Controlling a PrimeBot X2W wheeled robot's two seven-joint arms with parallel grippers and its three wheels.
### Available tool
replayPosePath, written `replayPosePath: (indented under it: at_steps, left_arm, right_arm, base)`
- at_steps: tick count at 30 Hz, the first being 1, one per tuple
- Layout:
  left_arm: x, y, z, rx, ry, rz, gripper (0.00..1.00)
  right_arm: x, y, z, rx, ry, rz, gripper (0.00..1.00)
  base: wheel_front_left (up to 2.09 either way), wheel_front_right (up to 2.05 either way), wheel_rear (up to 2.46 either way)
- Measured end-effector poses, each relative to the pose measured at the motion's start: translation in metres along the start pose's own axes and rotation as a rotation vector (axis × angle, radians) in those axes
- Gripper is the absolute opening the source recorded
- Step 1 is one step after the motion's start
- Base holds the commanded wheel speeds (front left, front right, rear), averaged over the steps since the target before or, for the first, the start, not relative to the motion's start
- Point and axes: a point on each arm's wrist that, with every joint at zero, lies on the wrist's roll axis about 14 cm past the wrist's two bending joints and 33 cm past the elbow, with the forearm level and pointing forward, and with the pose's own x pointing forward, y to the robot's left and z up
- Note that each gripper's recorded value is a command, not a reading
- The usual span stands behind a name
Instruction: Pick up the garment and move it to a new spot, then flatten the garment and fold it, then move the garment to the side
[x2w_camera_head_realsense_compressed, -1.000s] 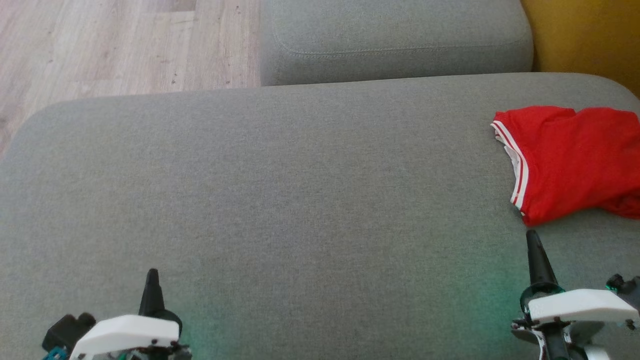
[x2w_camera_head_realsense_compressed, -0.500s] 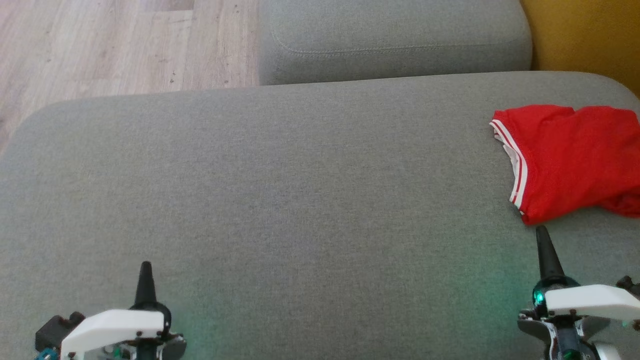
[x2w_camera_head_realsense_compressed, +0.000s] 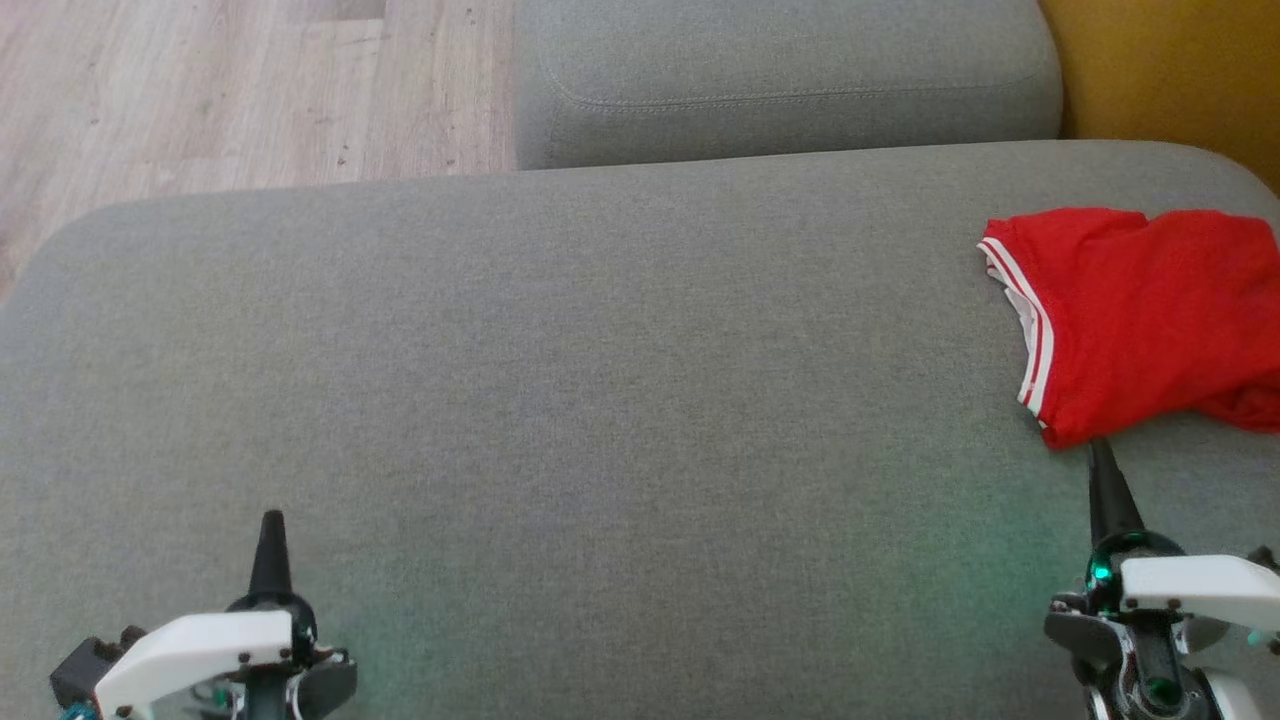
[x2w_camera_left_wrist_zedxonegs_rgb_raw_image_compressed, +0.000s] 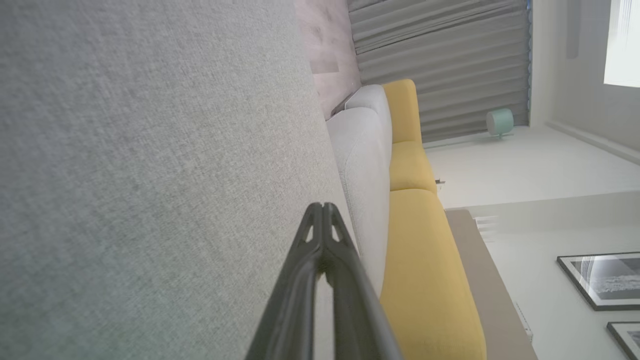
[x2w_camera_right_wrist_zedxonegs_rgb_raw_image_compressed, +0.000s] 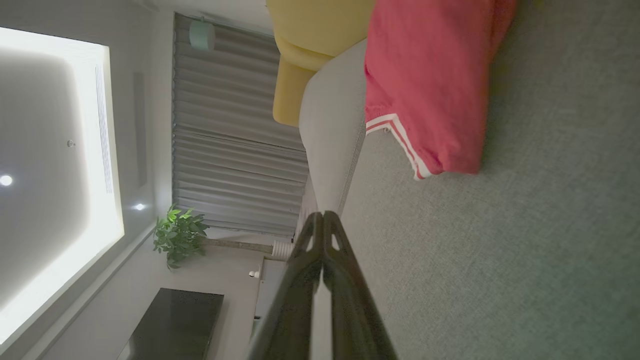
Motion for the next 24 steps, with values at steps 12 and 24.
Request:
replayPosePath:
  at_steps: [12,24]
  left_arm:
    - [0.005,-0.010,0.008,-0.113,-0.016,-0.051,0.00]
    - [0.006,-0.015,0.017,-0.211,-0.043,-0.092,0.00]
  right_arm:
    - [0.003,0.001,0.008,0.140,-0.025,0.008,0.00]
    - [0.006,0.006,0.016,0.255,-0.047,0.028,0.00]
  base:
    - [0.00,0.00,0.00]
    - [0.00,0.00,0.00]
